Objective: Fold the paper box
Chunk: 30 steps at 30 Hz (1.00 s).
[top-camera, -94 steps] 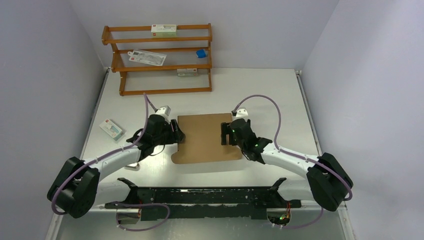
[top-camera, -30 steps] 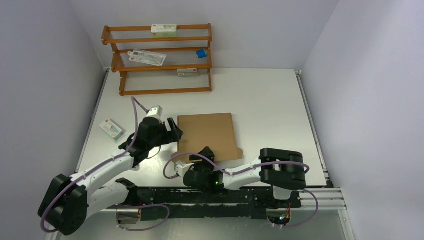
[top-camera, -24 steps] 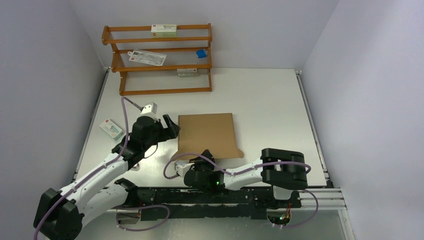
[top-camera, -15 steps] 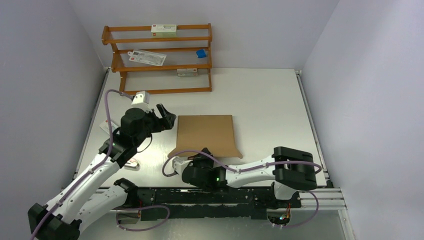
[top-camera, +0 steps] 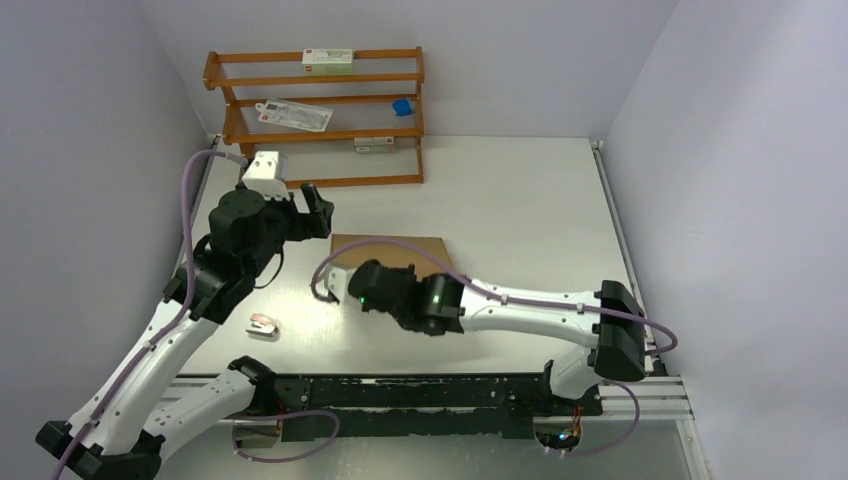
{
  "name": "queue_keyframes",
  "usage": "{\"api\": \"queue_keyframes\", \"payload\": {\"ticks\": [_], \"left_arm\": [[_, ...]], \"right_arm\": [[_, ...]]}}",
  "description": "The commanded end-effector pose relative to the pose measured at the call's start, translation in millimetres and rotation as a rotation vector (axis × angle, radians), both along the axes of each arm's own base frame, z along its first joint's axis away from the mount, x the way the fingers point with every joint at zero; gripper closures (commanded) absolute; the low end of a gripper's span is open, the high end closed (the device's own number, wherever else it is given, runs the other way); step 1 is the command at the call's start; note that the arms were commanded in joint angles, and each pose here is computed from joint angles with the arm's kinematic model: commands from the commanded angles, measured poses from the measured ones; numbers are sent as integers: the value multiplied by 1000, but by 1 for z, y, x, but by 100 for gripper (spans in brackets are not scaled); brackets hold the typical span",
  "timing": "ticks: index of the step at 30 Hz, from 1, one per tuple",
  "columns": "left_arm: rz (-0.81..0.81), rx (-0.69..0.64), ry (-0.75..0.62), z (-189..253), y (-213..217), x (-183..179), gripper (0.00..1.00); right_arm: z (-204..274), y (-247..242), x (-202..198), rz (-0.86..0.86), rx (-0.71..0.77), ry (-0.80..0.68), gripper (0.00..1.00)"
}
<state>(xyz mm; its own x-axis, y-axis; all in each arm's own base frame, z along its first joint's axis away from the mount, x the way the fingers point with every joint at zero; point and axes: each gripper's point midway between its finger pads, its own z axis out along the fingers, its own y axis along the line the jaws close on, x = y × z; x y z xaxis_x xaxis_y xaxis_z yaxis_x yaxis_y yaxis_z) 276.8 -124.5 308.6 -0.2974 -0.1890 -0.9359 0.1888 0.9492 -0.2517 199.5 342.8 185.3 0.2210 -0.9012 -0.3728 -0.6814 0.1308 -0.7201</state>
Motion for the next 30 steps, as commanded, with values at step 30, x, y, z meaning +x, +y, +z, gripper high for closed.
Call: {"api": "queue_keyframes", "payload": {"ticks": [30], "left_arm": [[-38,111,117,-49,34,44,9]], "right_arm": [[14,0,135,70,-89,429,93]]}}
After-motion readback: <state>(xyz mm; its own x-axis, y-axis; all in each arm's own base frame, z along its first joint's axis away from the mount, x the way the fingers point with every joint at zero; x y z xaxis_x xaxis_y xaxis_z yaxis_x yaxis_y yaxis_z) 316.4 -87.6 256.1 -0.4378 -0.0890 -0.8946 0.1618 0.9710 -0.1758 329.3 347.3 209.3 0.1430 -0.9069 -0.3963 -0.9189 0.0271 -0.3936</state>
